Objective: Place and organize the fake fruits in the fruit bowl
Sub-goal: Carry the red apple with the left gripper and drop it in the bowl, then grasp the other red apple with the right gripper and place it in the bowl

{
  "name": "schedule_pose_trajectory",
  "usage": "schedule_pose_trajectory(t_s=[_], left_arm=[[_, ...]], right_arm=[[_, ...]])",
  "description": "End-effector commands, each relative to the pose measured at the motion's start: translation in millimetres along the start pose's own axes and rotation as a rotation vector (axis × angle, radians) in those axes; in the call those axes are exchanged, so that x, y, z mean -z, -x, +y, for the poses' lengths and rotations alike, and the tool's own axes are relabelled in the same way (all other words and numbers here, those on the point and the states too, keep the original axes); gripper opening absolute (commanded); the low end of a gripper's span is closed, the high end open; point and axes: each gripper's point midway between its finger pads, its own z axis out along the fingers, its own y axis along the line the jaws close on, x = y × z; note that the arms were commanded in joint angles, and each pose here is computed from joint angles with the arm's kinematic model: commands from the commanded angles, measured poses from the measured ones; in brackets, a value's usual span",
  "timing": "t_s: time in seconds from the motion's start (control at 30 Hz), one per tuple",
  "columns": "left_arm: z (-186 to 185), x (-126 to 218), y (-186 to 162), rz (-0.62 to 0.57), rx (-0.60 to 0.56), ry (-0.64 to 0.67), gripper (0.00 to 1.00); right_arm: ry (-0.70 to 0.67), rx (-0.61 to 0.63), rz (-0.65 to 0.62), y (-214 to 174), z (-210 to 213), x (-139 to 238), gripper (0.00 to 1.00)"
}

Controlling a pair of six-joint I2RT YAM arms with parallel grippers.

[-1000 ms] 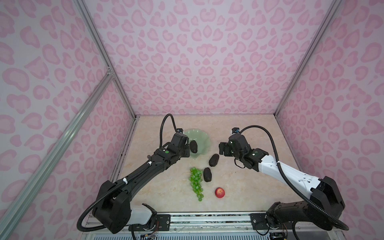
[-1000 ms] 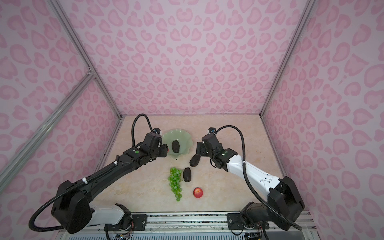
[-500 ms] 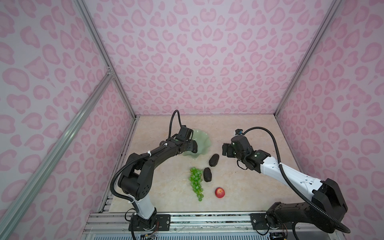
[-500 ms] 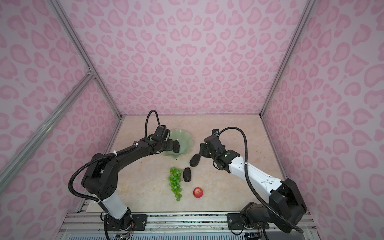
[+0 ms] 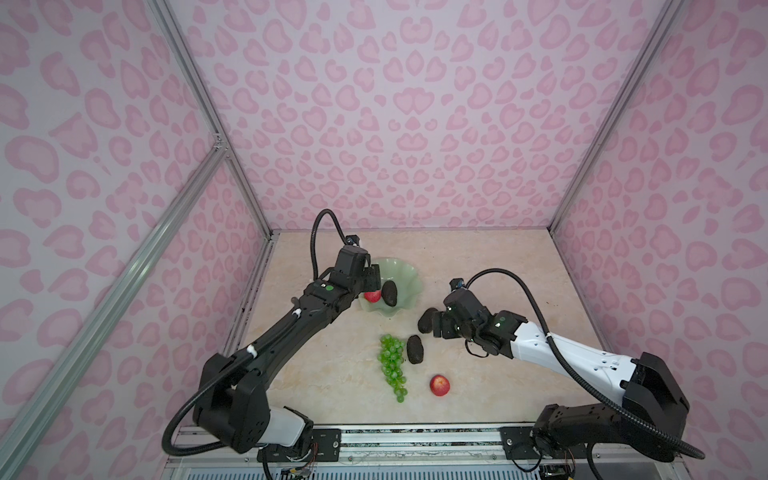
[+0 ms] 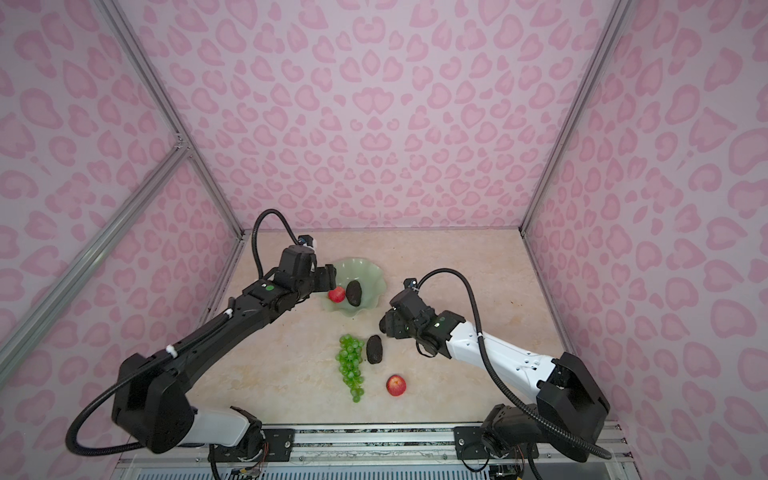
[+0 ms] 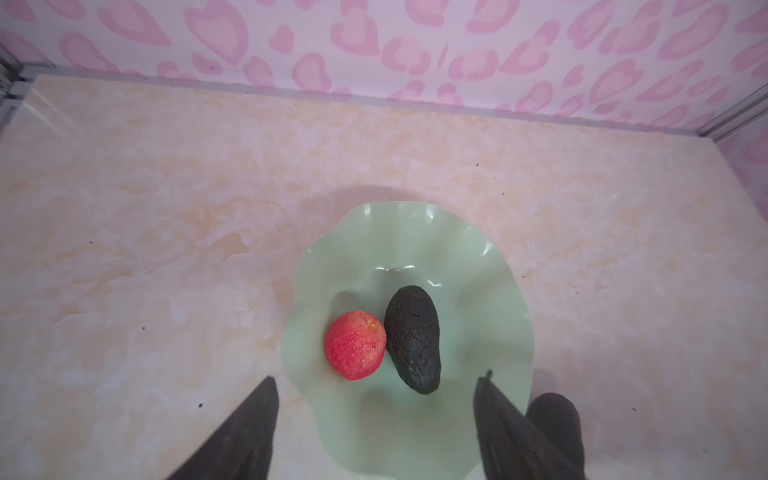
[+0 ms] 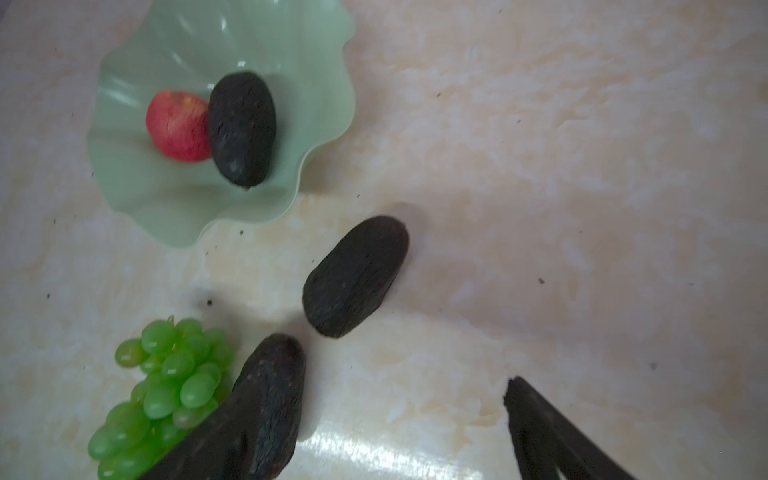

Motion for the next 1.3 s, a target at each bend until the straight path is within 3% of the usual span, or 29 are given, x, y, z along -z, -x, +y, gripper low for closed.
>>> schedule_pose_trajectory(t_s=[0.0, 0.23, 0.4, 0.6, 0.77, 0.93, 1.17, 1.27], left_arm=[[13, 35, 22, -0.144, 0.012, 0.018, 0.79], [56, 99, 1, -0.302, 0.149, 0.057, 0.91], [73, 121, -24, -0.347, 0.221, 0.038, 0.97], [82, 120, -47, -0.308, 0.240, 0.048, 0.98], [85, 117, -53, -0.291, 0.234, 0.065, 0.98], [87, 117, -57, -0.290, 0.234, 0.072, 0.98], [87, 117, -64, -0.277, 0.224, 0.063, 0.98], [85, 119, -66, -0.274, 0.233, 0.038, 0.98]], right_arm=[[-0.014, 0.005, 0.129, -53, 10, 2, 0.91], [-0.030, 0.005, 0.206, -117, 24, 16, 0.91], [-0.029, -0.043, 0.240, -141, 19, 11, 0.87], [-0.039, -0.034, 0.229, -144, 21, 0, 0.75], [-0.025, -0.035, 0.237, -143, 33, -5, 0.55], [-0.016, 0.001, 0.109, -98, 46, 11, 0.41], [0.049, 0.014, -0.116, 16, 80, 7, 0.38], [0.008, 0.045, -0.157, 57, 89, -11, 0.37]])
